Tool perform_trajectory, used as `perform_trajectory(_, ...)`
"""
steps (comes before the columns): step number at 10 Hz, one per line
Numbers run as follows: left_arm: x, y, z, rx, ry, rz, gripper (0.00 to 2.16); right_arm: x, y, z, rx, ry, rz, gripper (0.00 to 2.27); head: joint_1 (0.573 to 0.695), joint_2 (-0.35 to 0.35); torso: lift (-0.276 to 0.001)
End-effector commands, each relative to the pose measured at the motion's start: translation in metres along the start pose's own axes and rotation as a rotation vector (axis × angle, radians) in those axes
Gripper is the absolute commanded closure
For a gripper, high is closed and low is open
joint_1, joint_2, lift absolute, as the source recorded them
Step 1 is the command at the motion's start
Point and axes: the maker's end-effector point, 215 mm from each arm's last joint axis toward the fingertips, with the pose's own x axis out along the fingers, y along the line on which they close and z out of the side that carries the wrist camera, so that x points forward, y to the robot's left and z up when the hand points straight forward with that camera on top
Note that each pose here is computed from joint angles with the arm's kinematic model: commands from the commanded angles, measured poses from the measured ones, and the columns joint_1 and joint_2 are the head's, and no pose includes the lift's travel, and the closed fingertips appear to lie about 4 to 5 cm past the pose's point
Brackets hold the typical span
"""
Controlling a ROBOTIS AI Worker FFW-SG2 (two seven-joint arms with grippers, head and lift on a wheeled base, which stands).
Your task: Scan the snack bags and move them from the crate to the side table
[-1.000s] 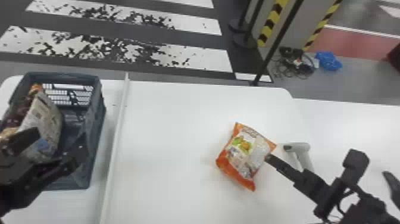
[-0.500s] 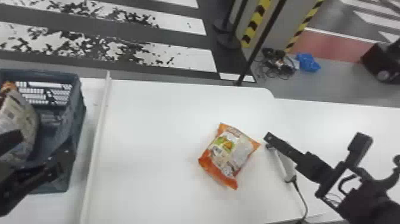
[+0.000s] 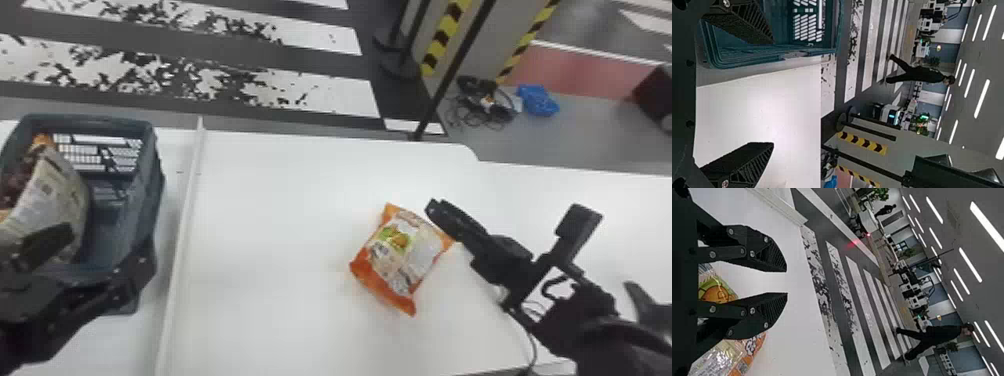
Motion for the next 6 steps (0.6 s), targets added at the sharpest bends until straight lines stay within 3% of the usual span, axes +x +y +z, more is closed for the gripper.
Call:
perform_trajectory(1,0.001,-0.004,-0.003,0.000,0.006,-0.004,0.07,0.009,0.011,-0.026,-0.003,0.050,0.026,2.23,0.695,-0.225,-0.087)
perform_trajectory(6,0.007,-0.010,-0.009,-0.001,0.015,-0.016,0.07,0.047,0.063,-0.103,-0.065,0.207,0.107,2.24,0.695,-0.134,-0.087)
